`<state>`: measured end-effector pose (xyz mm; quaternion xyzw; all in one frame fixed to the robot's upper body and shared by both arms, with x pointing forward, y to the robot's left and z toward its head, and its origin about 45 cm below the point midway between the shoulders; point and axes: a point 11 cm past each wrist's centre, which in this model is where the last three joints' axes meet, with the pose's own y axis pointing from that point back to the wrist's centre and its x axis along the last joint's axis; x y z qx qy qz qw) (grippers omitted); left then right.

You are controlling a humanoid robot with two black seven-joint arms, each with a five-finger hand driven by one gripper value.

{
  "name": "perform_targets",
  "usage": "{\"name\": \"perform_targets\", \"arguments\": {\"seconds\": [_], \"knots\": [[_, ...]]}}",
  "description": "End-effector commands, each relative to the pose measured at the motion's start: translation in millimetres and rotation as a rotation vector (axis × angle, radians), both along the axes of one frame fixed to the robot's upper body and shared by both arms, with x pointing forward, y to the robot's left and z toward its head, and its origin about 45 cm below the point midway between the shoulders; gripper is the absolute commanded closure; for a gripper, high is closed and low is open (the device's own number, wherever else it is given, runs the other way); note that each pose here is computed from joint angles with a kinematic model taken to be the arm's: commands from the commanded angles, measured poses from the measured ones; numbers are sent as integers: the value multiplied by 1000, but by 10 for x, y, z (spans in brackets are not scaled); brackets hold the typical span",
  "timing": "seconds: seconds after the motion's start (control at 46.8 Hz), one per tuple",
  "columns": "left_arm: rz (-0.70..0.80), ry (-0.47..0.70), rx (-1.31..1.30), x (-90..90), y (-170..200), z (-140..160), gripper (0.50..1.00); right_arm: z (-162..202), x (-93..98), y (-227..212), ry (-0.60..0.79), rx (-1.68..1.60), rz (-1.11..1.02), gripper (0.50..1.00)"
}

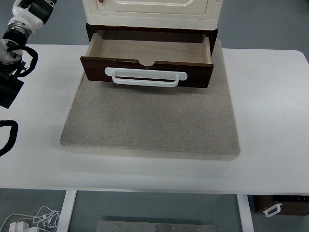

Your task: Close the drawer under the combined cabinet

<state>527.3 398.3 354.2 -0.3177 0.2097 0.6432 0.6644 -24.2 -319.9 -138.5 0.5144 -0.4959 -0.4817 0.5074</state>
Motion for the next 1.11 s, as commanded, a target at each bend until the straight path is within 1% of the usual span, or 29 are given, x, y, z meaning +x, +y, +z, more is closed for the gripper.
{"name": "perform_targets", "arguments": {"seconds": [0.0,0.128,0.214,0.278,0.363,0.427,0.619,0.833,0.94,1.089], "knots": [[5,-50,25,-51,164,186,500,0,0,1,0,0,0,548],[44,-115,75,-171,493,548,500,0,0,1,0,0,-1,548],[56,-155,101,-233,617,771,500,0,0,1,0,0,0,548],[60,-197,129,-297,698,999,500,0,0,0,0,0,-1,548],[63,-254,197,-437,823,1347,500,0,0,1,0,0,0,548],[47,-291,256,-534,834,1564,500,0,0,1,0,0,-1,548],[-31,-405,358,-770,659,2051,500,0,-1,1,0,0,2,548],[-131,-473,438,-887,293,2277,500,0,0,1,0,0,-1,548],[-192,-519,497,-992,53,2410,500,0,0,1,0,0,0,548],[-263,-558,640,-1110,-293,2465,500,0,0,1,0,0,0,548]]}}
